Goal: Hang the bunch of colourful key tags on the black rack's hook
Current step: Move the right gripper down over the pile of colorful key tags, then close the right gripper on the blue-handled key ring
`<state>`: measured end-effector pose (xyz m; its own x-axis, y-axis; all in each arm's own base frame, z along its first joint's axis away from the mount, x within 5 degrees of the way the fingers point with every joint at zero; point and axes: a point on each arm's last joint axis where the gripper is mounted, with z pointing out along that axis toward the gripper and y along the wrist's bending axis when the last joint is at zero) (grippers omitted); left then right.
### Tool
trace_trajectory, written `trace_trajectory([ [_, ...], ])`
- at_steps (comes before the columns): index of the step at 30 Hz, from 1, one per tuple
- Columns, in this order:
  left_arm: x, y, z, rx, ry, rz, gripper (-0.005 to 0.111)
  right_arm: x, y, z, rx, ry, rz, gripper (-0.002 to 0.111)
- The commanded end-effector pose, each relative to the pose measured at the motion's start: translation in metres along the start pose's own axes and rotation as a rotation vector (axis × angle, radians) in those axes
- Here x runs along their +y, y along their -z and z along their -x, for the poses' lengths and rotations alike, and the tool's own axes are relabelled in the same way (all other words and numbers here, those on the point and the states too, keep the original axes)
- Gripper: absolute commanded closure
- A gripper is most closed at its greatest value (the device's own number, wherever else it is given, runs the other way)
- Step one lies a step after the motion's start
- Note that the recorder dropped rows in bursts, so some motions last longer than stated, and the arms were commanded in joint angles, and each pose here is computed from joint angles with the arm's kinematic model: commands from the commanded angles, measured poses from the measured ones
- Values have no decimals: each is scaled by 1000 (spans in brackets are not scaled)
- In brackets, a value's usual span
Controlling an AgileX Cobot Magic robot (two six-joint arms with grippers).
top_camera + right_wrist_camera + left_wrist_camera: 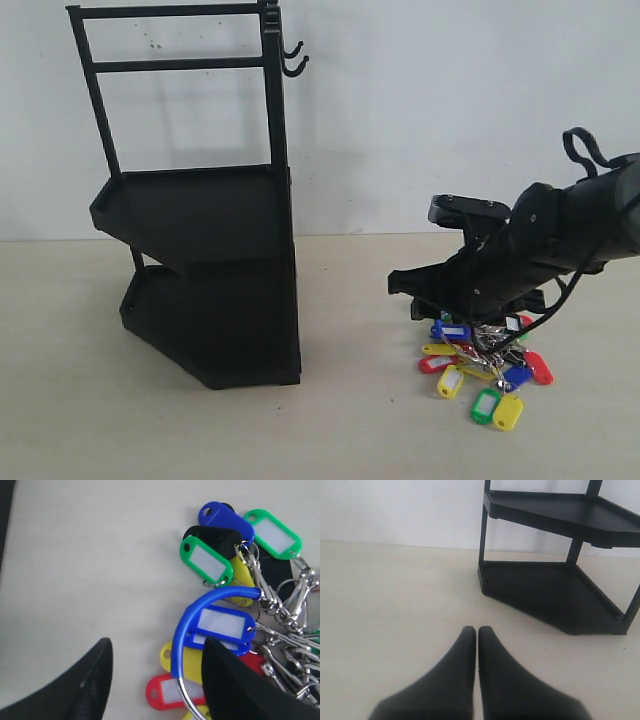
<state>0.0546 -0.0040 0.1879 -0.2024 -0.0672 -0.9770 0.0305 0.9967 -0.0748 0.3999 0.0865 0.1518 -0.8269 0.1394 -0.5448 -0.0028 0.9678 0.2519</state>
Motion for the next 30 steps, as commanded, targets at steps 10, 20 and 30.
trace_trajectory([
  [10,0,0,0,-6,-8,4,102,-7,-27,-4,-54,-43,-27,58],
  [20,0,0,0,-6,-8,4,102,-5,-27,-5,-55,-16,-26,80],
  [30,0,0,0,-6,-8,4,102,-5,-27,-5,-51,-22,-25,79],
])
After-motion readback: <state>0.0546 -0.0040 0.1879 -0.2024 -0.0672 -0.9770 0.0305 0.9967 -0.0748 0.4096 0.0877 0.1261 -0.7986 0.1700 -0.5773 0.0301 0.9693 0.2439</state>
